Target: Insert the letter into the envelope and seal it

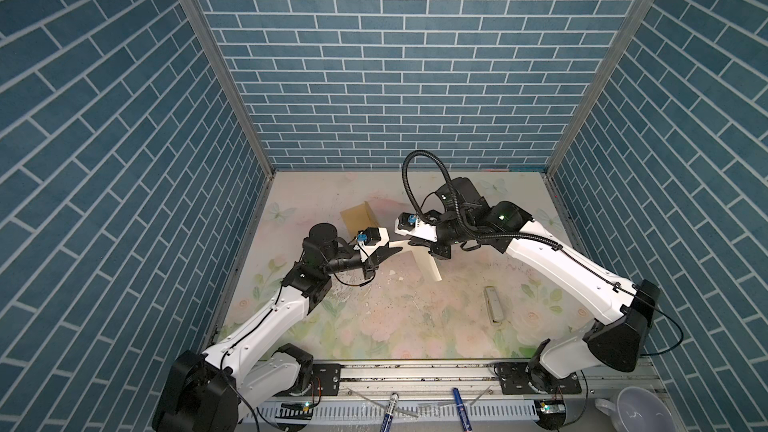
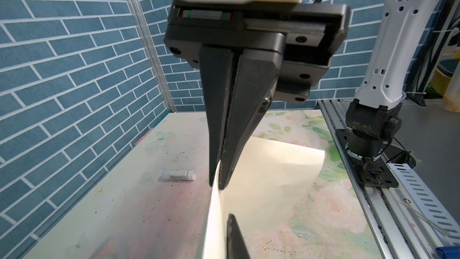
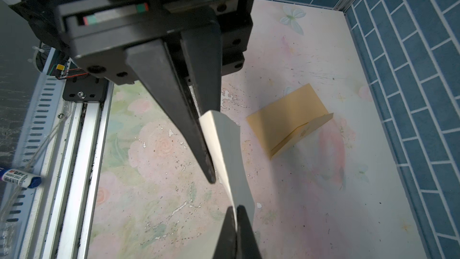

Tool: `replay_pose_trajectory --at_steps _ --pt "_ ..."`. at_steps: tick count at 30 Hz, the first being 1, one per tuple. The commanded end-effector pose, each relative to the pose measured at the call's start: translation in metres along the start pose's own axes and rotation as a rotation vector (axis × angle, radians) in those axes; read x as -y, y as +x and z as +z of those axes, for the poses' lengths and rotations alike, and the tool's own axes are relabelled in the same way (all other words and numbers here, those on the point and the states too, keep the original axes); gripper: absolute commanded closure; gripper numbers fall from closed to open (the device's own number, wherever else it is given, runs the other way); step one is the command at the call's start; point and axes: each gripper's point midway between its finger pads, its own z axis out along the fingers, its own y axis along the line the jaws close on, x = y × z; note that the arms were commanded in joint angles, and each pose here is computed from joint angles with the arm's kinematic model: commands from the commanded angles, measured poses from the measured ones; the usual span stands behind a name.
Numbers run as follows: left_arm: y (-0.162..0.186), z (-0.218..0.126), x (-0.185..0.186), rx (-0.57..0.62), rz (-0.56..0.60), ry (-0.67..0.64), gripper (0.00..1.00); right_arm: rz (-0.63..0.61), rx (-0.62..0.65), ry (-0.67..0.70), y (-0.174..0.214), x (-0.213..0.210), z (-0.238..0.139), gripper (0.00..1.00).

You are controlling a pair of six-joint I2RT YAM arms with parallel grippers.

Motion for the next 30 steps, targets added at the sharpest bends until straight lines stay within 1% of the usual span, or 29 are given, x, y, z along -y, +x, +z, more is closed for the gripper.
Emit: replay_pose_trajectory --at_steps 1,3,4,6,12,16,17,21,24,30 --pt "-0.013 -0.002 -0.002 0.016 0.034 -0.021 0.91 -0.019 -0.007 -0.006 0.003 -0.005 -0.001 1.0" --pt "-0.011 -0.004 -0.004 0.0 0.041 -0.042 0.89 -0.02 -0.008 0.001 0.004 -0.004 -0.001 1.0" --pt "-0.012 -0.005 -0.005 -0.005 0.049 -0.05 0.83 -0.021 -0.009 0.004 0.004 -0.004 -0.002 1.0" --pt "-0.012 -0.009 -0.006 -0.024 0.059 -0.075 0.79 -0.025 -0.016 0.017 0.007 -0.003 -0.002 1.0" --pt "-0.021 -0.03 0.002 -0.095 0.134 -0.124 0.6 -0.029 -0.032 0.04 0.016 -0.003 -0.006 1.0" --pt "-0.031 -0.04 0.009 -0.097 0.175 -0.131 0.45 -0.032 -0.01 0.02 0.014 -0.007 -0.006 1.0" --pt "-0.032 -0.04 0.01 -0.092 0.179 -0.128 0.42 -0.033 -0.005 0.013 0.013 -0.009 -0.006 1.0" --pt "-0.033 -0.034 0.012 -0.071 0.165 -0.09 0.38 -0.042 0.019 -0.005 0.008 -0.011 -0.005 1.0" --pt "-0.026 -0.027 0.01 -0.074 0.129 -0.059 0.37 -0.048 0.04 -0.016 0.004 -0.013 -0.007 1.0" --pt "-0.023 -0.016 0.003 -0.055 0.106 -0.041 0.38 -0.055 0.068 -0.042 -0.001 -0.019 -0.008 1.0"
